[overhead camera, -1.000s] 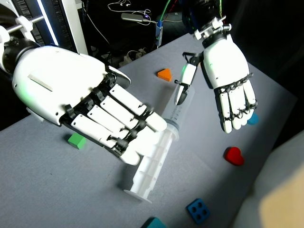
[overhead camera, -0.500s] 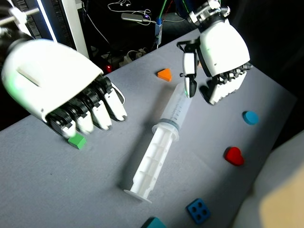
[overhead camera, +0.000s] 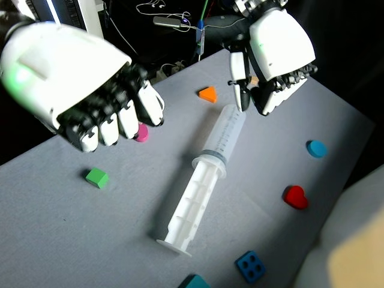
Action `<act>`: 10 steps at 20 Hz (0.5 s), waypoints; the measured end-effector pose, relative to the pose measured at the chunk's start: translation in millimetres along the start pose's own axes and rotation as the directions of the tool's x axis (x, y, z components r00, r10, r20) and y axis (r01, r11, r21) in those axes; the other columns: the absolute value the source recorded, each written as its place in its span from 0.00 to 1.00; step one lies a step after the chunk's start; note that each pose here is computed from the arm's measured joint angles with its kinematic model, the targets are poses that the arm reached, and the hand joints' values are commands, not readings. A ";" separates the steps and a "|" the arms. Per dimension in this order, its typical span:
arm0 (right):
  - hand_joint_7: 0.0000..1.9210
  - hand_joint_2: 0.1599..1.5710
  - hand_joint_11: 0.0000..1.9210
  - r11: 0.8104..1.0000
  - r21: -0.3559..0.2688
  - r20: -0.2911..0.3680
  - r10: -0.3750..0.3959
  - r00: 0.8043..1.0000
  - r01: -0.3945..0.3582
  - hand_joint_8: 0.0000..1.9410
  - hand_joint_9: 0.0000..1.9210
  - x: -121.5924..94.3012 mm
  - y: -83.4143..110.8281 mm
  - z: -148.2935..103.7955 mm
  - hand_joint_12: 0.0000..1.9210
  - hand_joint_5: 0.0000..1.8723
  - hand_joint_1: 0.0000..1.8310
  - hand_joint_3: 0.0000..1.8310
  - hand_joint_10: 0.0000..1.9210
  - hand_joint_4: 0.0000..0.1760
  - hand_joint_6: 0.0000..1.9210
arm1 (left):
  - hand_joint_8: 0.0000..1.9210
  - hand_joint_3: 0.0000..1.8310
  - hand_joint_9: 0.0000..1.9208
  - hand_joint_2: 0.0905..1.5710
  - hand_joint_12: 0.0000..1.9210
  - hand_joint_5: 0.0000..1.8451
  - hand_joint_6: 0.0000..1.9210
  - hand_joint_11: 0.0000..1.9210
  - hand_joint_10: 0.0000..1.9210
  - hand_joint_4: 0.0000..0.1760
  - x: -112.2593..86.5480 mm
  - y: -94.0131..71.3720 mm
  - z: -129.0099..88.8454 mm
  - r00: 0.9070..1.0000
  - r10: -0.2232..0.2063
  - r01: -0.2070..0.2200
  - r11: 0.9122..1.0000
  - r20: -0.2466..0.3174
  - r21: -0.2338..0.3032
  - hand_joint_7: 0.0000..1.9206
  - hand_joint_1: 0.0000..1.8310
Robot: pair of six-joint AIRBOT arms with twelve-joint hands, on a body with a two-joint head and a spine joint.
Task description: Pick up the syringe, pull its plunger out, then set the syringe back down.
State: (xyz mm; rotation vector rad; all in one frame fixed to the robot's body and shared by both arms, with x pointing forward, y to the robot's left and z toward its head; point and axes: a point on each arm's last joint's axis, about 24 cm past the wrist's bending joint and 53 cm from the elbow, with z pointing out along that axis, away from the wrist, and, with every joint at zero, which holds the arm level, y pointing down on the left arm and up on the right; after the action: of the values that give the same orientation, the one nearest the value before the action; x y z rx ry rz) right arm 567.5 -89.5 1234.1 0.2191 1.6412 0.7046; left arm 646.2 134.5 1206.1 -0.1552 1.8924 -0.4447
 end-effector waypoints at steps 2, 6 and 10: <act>0.82 0.90 1.00 1.000 0.002 0.000 0.000 1.000 0.000 1.00 0.91 0.2 -0.5 0.0 1.00 0.70 0.40 0.00 1.00 1.00 1.00 | 1.00 0.00 0.68 0.80 1.00 0.59 1.00 0.72 1.00 0.00 -3.0 -7.0 -2.7 1.000 -0.008 0.008 1.000 0.006 0.014 0.66 0.37; 0.82 0.90 1.00 1.000 0.017 0.008 -0.024 1.000 0.024 1.00 0.90 -1.7 -4.8 -0.5 1.00 0.70 0.41 0.00 1.00 1.00 1.00 | 1.00 0.00 0.62 0.79 1.00 0.56 1.00 0.67 1.00 0.44 -8.7 -15.4 -7.8 1.000 0.014 -0.014 1.000 0.009 0.019 0.60 0.36; 0.60 0.87 0.80 0.997 0.030 0.015 -0.073 0.997 0.073 1.00 0.71 -6.6 -6.8 0.1 1.00 0.49 0.42 0.00 1.00 0.00 1.00 | 1.00 0.00 0.53 0.79 1.00 0.51 1.00 0.60 1.00 1.00 -19.6 -14.7 -13.4 0.999 0.014 -0.014 1.000 0.032 0.003 0.53 0.39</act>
State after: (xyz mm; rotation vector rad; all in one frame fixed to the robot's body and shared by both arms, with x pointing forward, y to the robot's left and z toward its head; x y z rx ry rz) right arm 570.6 -98.3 1235.8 0.1848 1.6370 0.6217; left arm 639.3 130.3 1232.9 -0.1460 1.8607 -0.4333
